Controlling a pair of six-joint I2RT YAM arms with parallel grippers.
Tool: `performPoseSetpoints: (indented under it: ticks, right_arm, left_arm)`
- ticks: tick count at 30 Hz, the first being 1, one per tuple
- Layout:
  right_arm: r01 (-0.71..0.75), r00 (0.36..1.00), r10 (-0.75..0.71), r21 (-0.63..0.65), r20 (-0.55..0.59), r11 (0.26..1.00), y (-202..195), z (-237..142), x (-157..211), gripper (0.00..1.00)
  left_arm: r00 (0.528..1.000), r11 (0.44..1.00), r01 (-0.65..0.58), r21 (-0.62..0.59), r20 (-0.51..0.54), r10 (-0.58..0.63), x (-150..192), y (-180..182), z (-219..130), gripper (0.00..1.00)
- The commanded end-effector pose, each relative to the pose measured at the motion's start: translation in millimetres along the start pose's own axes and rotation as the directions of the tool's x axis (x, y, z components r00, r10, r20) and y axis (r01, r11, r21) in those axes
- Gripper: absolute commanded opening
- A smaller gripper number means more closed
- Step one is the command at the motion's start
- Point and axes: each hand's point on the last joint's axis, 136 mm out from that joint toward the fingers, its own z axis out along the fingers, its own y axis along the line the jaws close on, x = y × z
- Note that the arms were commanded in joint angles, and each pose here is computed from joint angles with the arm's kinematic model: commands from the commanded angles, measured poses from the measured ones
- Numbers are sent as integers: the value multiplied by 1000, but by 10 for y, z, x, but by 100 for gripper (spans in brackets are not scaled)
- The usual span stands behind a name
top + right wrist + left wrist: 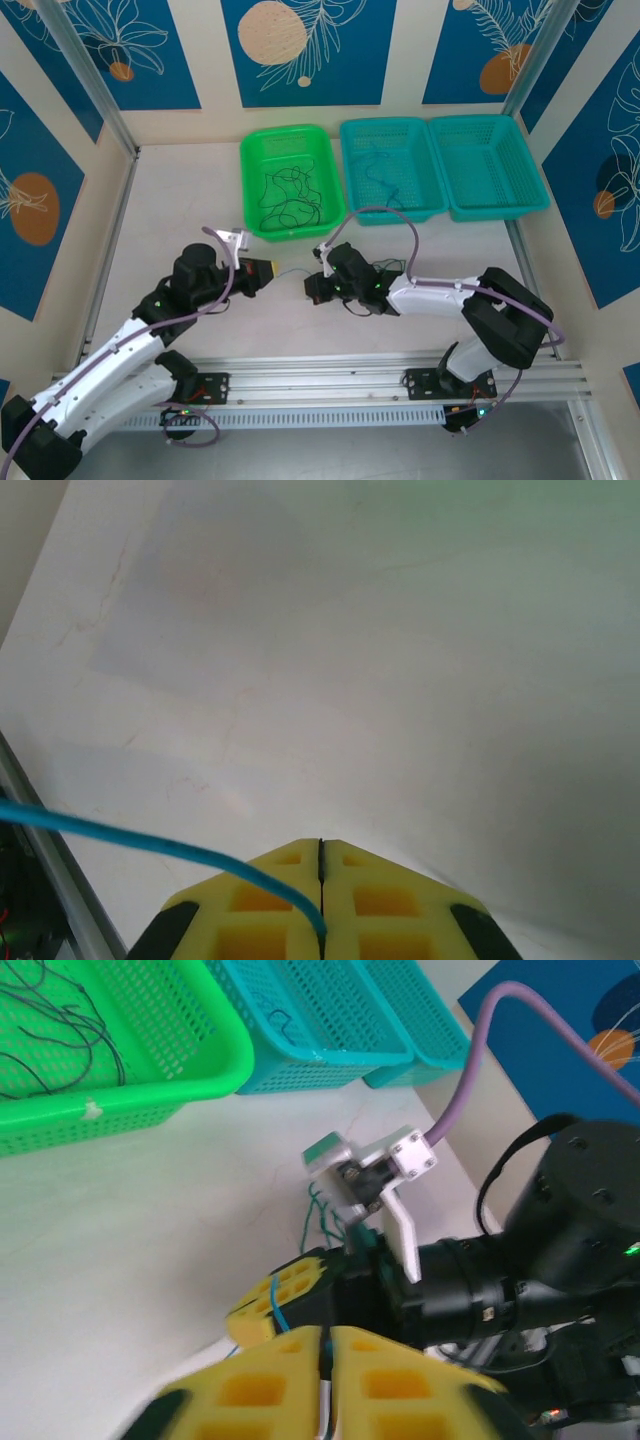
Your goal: Untangle the cables
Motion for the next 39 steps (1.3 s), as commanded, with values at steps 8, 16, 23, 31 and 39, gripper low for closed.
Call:
performPoseSetpoints:
  ticks: [8,16,23,31,39]
  right_arm:
    - [-217,937,186,77,297,973,-284,-1141,-1026,0]
    - [-411,781,216,222,586,884,-1288,-2002,-2171,0]
    - [-443,829,228,352,510,824,-2176,-1645,-2776,11]
    - [-464,828,271,328,491,823,-2135,-1664,-2852,69]
    - [-531,756,333,231,564,815,-1659,-2196,-2013,66]
  left_arm:
    - [992,968,-77,238,115,51,-85,-425,-198,53]
    - [990,941,-134,311,90,112,13,-758,-156,52]
    - [989,981,-120,151,101,106,74,-586,-32,54]
    - [994,995,-57,-80,87,64,130,-135,-83,54]
    - [994,993,-91,-70,54,95,196,-135,9,54]
